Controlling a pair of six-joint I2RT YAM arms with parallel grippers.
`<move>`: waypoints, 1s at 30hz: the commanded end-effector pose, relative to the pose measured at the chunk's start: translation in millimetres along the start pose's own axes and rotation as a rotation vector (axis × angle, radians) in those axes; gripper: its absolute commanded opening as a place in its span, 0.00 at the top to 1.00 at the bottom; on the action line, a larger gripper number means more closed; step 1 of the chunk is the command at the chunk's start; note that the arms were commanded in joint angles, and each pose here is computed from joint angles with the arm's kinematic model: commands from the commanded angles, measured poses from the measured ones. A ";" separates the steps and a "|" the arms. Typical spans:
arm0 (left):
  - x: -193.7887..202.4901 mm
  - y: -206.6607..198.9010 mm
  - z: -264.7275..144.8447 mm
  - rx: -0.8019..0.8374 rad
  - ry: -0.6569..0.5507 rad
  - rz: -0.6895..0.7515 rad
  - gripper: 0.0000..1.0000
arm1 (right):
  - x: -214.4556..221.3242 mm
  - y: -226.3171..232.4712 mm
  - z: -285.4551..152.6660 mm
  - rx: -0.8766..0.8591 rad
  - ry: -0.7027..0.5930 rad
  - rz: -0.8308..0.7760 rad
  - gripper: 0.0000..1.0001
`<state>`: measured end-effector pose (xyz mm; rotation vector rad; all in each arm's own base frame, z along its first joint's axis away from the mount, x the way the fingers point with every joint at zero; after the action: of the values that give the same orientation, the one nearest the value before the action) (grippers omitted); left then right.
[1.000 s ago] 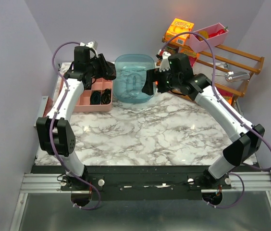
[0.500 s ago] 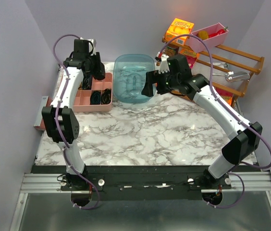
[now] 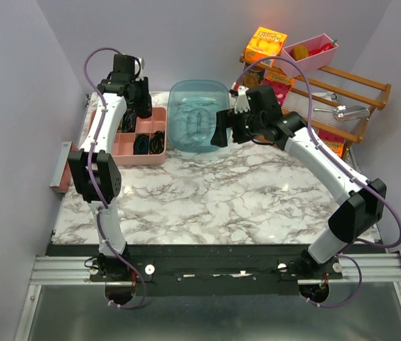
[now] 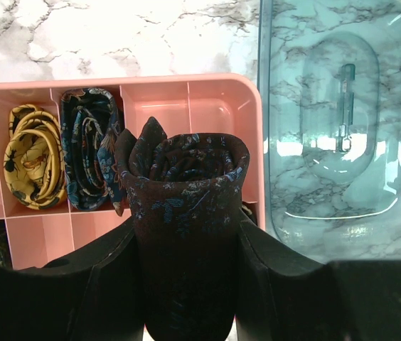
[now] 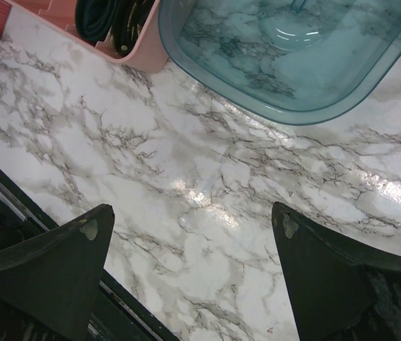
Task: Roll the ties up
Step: Place the tie in the storage box.
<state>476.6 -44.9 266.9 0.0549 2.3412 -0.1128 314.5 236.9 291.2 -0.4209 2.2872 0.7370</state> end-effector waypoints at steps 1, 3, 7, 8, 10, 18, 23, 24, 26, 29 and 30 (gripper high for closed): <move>-0.2 8.4 7.8 -0.043 0.010 0.020 1.00 | 1.7 -4.2 1.9 -0.010 0.005 0.007 0.00; 0.6 8.0 13.2 -0.035 0.013 0.022 1.00 | 2.9 -5.5 3.3 -0.009 0.010 0.009 0.00; 4.8 10.3 32.2 -0.043 0.025 0.014 1.00 | 6.2 -5.0 8.3 -0.029 0.033 0.019 0.00; 4.0 10.8 34.6 -0.041 0.022 0.013 1.00 | 7.4 -4.9 9.5 -0.033 0.040 0.023 0.00; 6.0 12.6 44.2 -0.045 0.031 0.013 1.00 | 10.1 -5.7 11.8 -0.034 0.051 0.032 0.00; 10.1 20.5 68.6 -0.051 0.038 -0.003 1.00 | 16.0 -8.9 18.5 -0.028 0.075 0.048 0.00; 16.6 27.6 78.5 -0.058 0.056 -0.012 1.00 | 18.4 -10.9 22.3 -0.021 0.087 0.054 0.00; 17.3 28.5 79.4 -0.059 0.056 -0.012 1.00 | 18.8 -11.6 22.6 -0.020 0.090 0.056 0.00; 24.1 30.3 88.3 -0.061 0.077 -0.011 1.00 | 19.2 -11.7 26.0 -0.022 0.097 0.059 0.00; 30.7 30.8 96.2 -0.060 0.097 -0.014 1.00 | 19.6 -12.1 27.9 -0.022 0.103 0.062 0.00; 33.3 31.2 99.5 -0.055 0.105 -0.017 1.00 | 19.8 -12.3 28.4 -0.021 0.104 0.063 0.00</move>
<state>517.9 -28.2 182.2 0.0139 2.4518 -0.0741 317.5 241.4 260.5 -0.4133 2.3853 0.7670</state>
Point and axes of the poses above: each gripper's point midway between its finger pads, its own z axis out along the fingers, its own y axis along the line the jaws close on, x = y × z, the point moved 7 cm from there along -z, back along the fingers, and after that the axes turned 4 degrees about z, right-handed, at the moved point
